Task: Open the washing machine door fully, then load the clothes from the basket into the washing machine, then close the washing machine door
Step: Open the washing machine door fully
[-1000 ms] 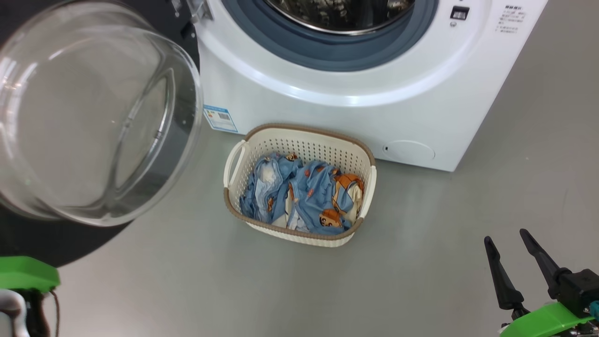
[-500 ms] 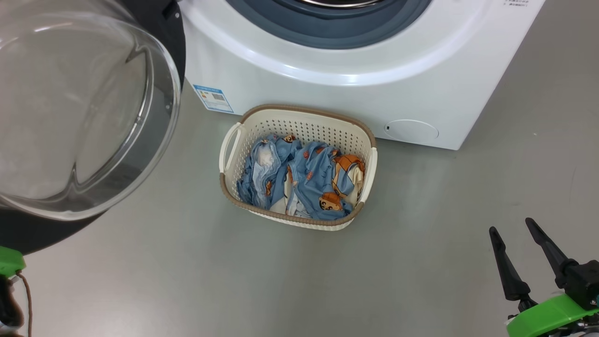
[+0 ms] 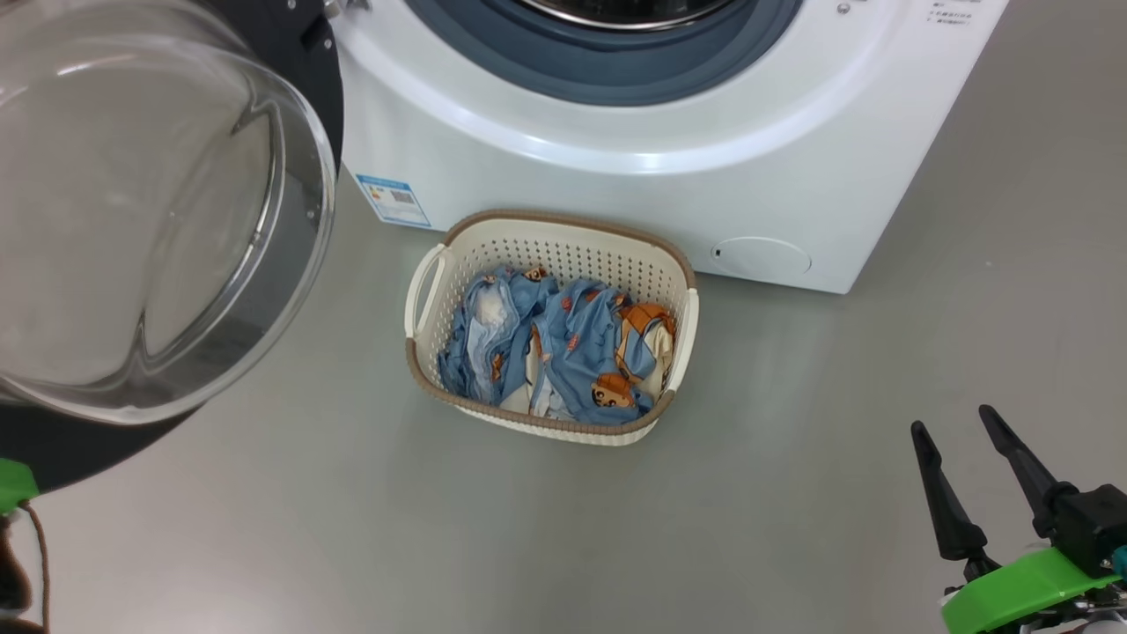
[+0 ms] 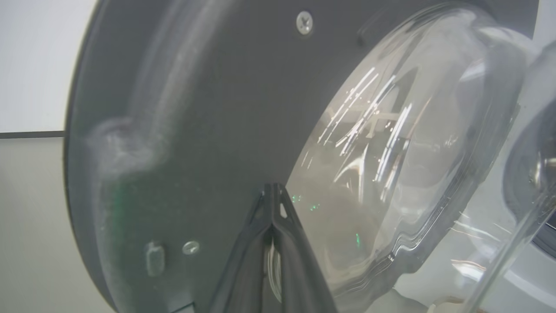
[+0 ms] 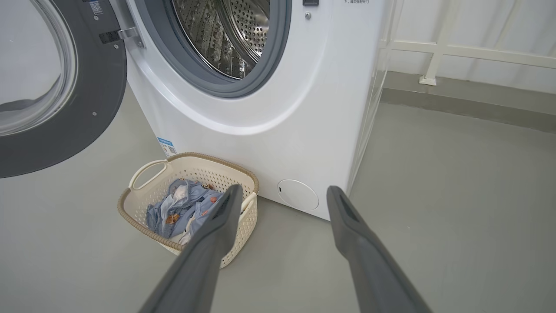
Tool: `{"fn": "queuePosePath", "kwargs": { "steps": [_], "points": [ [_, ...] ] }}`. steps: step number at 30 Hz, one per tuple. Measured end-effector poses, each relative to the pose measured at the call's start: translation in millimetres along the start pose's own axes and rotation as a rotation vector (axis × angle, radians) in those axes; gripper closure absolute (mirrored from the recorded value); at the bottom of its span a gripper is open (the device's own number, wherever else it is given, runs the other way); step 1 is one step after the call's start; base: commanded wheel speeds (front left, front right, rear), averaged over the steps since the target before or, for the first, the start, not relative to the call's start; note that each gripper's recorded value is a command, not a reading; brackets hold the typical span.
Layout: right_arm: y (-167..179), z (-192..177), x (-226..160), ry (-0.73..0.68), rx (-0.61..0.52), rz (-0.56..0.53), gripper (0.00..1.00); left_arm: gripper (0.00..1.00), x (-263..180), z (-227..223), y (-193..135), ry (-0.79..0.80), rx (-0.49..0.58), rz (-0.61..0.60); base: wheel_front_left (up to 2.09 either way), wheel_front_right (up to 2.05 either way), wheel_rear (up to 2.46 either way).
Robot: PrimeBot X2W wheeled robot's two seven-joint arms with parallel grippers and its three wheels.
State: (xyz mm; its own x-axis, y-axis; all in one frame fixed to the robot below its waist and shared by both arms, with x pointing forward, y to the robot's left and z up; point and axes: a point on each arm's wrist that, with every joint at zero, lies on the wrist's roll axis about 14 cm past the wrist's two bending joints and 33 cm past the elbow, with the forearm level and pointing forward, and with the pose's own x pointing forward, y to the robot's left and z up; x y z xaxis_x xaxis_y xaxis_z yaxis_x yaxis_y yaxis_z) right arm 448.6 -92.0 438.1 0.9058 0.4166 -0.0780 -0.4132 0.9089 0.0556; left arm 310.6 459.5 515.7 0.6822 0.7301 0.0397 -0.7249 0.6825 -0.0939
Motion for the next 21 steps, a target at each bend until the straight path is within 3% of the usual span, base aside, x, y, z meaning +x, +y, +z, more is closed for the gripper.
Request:
{"fn": "queuePosePath", "kwargs": {
  "steps": [3,10,21],
  "points": [
    [4,11,-5,-0.028,0.02,-0.015,0.0,1.0,-3,32,-16,-0.103,0.016,-0.086,0.0,0.0,0.0],
    [7,23,-14,-0.058,0.039,-0.038,0.0,1.0,-17,54,-42,-0.18,0.002,-0.191,0.0,0.0,0.0],
    [0,37,-39,-0.092,0.046,-0.098,0.0,1.0,-63,29,-122,-0.128,-0.054,-0.423,0.0,0.0,0.0]
  ]
}}
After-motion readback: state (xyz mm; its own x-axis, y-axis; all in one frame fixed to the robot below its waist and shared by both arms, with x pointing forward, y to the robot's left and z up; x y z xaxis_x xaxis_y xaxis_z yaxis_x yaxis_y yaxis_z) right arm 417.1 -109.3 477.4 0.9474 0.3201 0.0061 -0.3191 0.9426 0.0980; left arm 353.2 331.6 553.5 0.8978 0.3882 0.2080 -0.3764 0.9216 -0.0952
